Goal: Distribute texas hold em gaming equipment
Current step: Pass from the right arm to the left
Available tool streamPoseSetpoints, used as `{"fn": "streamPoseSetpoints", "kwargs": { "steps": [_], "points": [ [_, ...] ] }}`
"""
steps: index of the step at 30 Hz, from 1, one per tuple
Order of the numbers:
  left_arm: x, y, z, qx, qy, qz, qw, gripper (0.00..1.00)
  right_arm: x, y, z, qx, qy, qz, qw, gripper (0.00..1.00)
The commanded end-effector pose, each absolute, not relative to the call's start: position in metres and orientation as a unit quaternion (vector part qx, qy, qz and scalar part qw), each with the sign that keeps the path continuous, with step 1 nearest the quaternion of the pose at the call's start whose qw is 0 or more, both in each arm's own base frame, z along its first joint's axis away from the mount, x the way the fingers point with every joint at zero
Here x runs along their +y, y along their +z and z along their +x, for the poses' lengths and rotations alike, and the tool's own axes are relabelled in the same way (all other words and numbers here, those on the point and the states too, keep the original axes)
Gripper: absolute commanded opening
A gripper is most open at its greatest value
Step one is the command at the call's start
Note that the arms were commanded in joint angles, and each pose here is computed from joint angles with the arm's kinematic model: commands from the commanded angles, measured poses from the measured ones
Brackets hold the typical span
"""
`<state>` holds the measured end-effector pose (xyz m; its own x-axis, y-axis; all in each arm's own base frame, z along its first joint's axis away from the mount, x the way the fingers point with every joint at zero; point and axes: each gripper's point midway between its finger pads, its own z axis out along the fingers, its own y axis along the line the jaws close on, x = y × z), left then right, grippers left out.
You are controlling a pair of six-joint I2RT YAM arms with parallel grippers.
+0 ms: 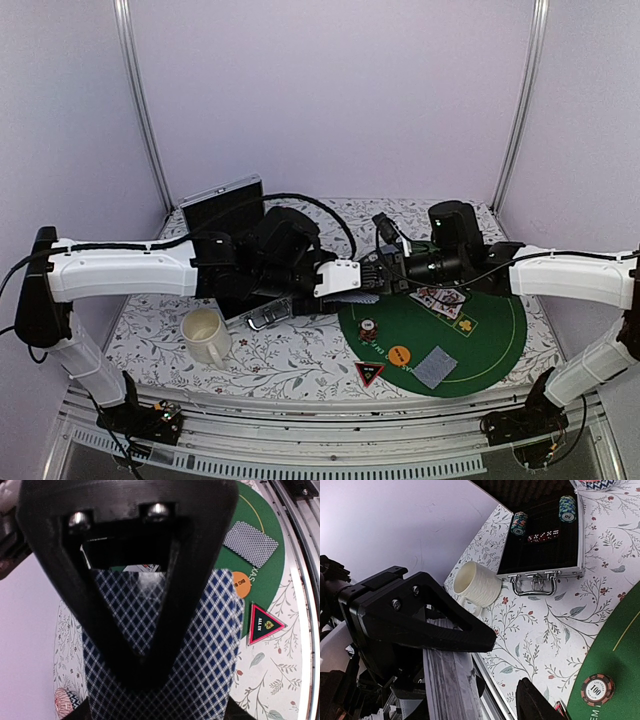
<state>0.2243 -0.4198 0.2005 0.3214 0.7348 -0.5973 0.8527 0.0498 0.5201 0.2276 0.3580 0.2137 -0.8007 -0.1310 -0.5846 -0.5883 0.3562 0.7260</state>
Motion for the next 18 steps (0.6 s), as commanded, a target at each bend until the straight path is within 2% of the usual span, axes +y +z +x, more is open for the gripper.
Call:
{"fn": "streamPoseSetpoints", "kwargs": {
  "steps": [1,8,14,18],
  "points": [
    [-0.412,0.215,0.23,0.586,-0.071,0.671,0.449,0.47,0.343,0.219,0.236,0.807,0.487,-0.22,0.249,0.47],
    [-0.409,0.211,0.232,0.59,-0.065,0.67,0.446,0.47,0.327,0.222,0.238,0.818,0.463,-0.215,0.266,0.48],
    [-0.409,0.209,0.233,0.593,-0.064,0.67,0.443,0.47,0.332,0.237,0.229,0.801,0.483,-0.242,0.259,0.48],
    [-0.408,0.208,0.234,0.595,-0.064,0.669,0.441,0.47,0.332,0.254,0.226,0.785,0.491,-0.259,0.276,0.53]
  ]
}}
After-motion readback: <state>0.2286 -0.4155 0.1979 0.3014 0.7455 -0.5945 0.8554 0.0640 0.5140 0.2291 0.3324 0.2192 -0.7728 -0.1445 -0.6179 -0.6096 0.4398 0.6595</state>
